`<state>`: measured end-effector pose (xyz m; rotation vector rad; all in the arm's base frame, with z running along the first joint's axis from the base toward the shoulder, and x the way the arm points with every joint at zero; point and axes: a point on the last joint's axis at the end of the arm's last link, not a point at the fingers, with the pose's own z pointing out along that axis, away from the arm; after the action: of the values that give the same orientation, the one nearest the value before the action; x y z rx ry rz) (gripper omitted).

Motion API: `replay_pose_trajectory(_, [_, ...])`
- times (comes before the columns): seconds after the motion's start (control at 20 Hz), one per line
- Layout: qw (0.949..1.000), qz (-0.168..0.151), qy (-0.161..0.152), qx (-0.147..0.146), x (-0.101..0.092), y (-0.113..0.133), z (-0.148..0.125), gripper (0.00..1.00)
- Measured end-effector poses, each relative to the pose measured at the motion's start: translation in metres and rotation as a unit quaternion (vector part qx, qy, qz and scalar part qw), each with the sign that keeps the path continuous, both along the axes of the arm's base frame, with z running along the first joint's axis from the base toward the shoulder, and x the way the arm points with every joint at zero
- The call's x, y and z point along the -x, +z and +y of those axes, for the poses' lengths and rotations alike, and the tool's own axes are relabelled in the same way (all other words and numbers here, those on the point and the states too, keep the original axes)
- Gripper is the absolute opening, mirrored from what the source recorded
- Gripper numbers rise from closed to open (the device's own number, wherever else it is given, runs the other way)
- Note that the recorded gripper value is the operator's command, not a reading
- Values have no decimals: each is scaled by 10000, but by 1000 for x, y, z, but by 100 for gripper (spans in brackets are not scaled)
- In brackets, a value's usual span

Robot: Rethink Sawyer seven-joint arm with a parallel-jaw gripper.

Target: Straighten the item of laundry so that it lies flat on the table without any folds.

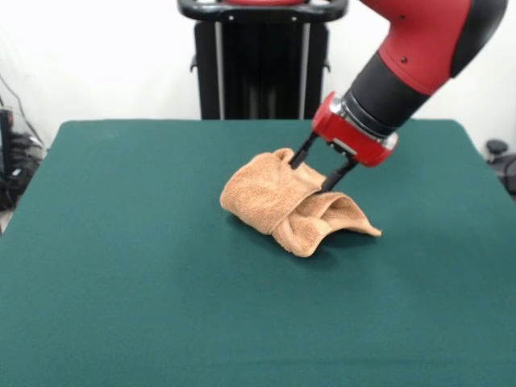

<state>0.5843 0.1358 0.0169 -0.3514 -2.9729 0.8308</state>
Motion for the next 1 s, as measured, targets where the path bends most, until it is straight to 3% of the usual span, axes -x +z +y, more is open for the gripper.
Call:
replay_pose_trajectory(0.55, [9998, 144, -96, 70, 15, -6, -10, 100])
replay_pose_trajectory(1.0, [10000, 28, -13, 80, 13, -11, -12, 100])
